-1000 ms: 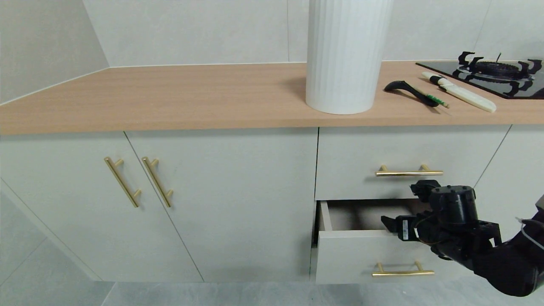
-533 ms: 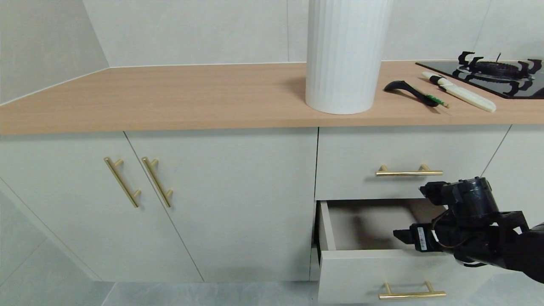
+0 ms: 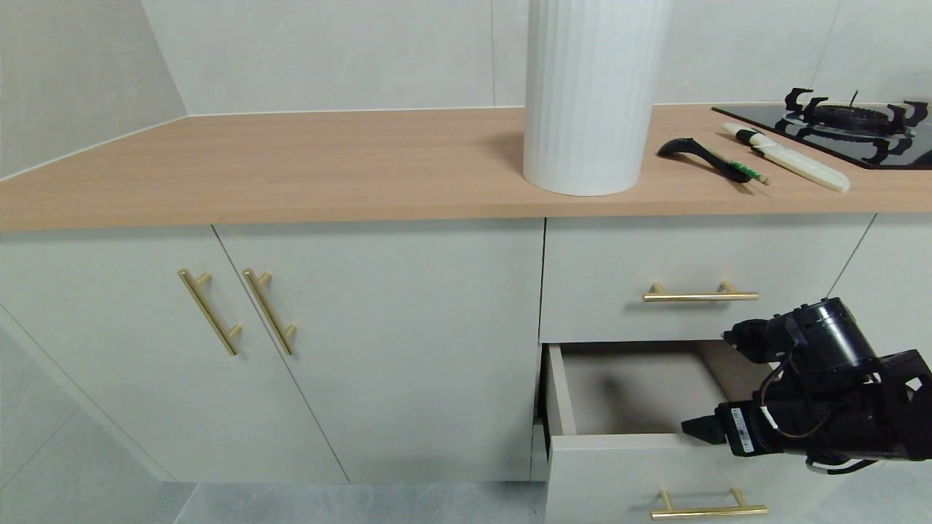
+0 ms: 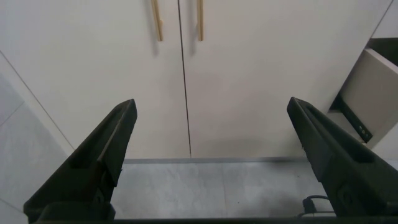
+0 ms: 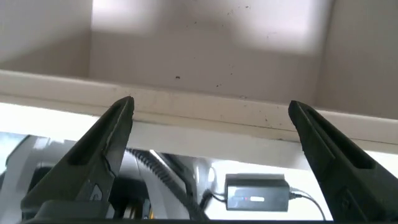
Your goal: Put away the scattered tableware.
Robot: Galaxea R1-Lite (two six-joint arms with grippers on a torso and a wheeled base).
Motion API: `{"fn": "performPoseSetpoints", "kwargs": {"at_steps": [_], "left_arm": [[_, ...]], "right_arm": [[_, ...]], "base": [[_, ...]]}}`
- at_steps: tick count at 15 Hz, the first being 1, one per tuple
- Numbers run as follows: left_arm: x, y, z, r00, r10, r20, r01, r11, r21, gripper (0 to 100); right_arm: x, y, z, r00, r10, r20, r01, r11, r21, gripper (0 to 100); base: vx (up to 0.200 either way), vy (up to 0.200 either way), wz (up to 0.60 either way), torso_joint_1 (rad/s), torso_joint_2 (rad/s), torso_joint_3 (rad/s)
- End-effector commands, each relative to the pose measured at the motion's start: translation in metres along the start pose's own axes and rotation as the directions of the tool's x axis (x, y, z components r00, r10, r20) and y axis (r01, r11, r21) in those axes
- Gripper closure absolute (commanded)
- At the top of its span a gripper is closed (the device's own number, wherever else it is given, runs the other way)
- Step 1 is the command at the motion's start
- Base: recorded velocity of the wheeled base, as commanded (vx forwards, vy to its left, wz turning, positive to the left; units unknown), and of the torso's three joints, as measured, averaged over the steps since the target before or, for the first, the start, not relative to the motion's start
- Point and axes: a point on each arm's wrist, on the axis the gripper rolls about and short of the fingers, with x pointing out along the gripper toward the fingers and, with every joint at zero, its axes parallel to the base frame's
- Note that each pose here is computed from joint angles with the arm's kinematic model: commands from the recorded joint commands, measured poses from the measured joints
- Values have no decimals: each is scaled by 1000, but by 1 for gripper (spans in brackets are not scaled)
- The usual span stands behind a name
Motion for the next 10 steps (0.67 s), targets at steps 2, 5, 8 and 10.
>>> {"fn": "performPoseSetpoints", "kwargs": {"at_steps": [2, 5, 8, 10], "left_arm": [[0, 0, 0, 1000, 0, 0, 0, 1000, 0, 0], [0, 0, 0, 1000, 0, 0, 0, 1000, 0, 0], [0, 0, 0, 1000, 0, 0, 0, 1000, 0, 0], [0, 0, 0, 1000, 0, 0, 0, 1000, 0, 0]], "right_arm": [[-3, 3, -4, 999, 5, -35, -6, 1000, -21, 0], [-3, 3, -9, 997, -2, -77, -2, 999, -52, 0], [-5, 4, -14, 991, -9, -133, -2, 997, -83, 0], [-10, 5, -16, 982, -14, -188, -6, 994, -105, 0]], "base": [[0, 0, 0, 0, 0, 0], [0, 0, 0, 0, 0, 0], [0, 0, 0, 0, 0, 0], [0, 0, 0, 0, 0, 0]]}}
